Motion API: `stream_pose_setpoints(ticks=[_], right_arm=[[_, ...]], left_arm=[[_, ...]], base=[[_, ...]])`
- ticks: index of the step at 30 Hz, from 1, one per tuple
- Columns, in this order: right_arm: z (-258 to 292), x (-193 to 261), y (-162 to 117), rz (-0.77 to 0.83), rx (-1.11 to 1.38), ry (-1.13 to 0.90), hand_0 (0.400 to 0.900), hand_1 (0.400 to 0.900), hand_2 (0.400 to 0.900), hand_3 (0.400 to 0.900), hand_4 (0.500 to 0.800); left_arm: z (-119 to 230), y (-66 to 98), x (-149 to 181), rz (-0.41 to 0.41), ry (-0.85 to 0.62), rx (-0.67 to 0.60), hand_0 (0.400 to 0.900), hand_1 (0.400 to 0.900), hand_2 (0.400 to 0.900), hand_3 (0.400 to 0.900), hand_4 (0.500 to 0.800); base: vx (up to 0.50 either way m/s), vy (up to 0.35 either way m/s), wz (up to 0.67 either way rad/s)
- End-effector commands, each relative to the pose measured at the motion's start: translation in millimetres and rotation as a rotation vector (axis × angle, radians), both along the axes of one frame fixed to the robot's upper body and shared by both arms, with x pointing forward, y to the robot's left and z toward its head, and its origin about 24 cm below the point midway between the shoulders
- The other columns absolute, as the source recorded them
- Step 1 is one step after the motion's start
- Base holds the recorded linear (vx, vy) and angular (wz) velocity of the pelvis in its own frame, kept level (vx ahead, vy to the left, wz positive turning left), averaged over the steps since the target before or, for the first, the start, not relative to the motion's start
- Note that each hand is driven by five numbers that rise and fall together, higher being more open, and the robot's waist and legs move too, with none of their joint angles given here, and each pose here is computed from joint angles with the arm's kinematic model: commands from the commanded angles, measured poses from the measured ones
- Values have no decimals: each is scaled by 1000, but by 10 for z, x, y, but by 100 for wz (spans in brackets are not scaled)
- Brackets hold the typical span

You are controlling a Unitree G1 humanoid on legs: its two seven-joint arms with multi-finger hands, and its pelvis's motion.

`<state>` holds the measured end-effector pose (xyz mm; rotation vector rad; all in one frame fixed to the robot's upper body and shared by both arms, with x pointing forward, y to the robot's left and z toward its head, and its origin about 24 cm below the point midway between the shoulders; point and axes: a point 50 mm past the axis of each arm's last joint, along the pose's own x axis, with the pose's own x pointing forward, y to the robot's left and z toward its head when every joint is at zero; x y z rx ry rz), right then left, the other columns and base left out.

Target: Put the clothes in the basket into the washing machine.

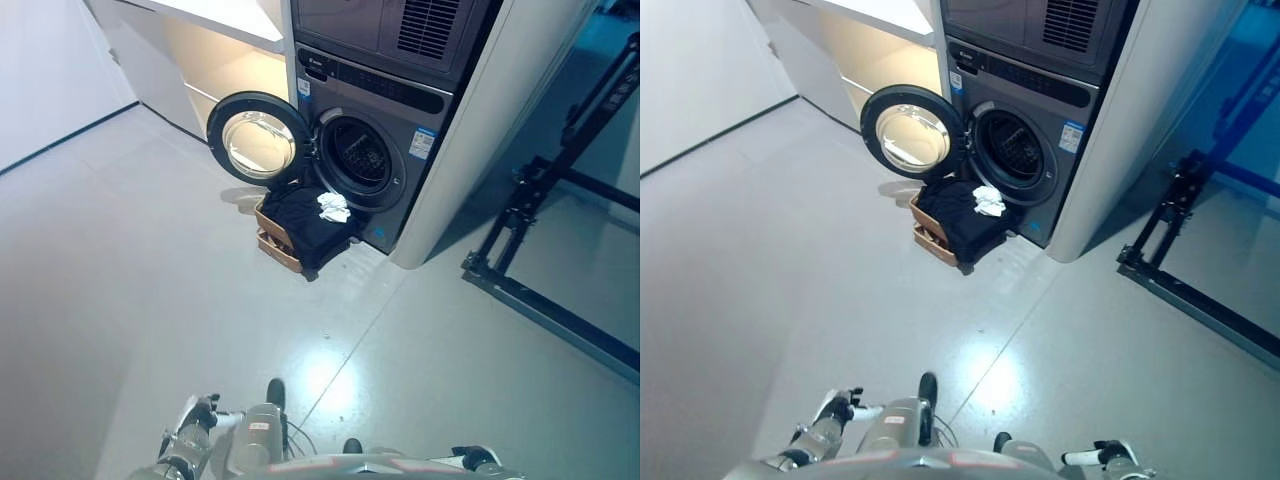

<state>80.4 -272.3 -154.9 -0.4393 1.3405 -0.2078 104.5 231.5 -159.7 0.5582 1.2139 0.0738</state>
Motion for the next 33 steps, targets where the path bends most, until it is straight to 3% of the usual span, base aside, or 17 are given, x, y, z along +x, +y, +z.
stream_pose_setpoints(ticks=[1,9,16,23,27,29,33], right_arm=[[-29,-124,29,33,-12,19,900,900,900,900,800],[-56,-268,45,-6,23,53,900,900,900,900,800],[-35,-158,35,-20,21,1,900,900,900,900,800],[-39,-191,28,-14,23,20,900,900,900,900,800],[-26,-154,11,66,-6,25,900,900,900,900,800],[10,77,49,154,-3,-36,900,900,900,900,800],[70,293,37,204,-16,-87,900,900,900,900,800]], left_arm=[[-35,80,-254,3,68,52,900,900,900,900,800],[-31,102,-249,-18,83,49,900,900,900,900,800],[84,239,74,-17,-9,75,900,900,900,900,800],[76,244,57,-32,13,69,900,900,900,900,800],[35,190,-41,-10,31,52,900,900,900,900,800],[3,132,-123,19,34,44,900,900,900,900,800],[14,50,-25,-4,-17,30,900,900,900,900,800]], base=[[411,128,-54],[367,188,-26],[368,212,26],[457,-98,38],[421,-204,55],[327,-185,8],[190,-206,4]])
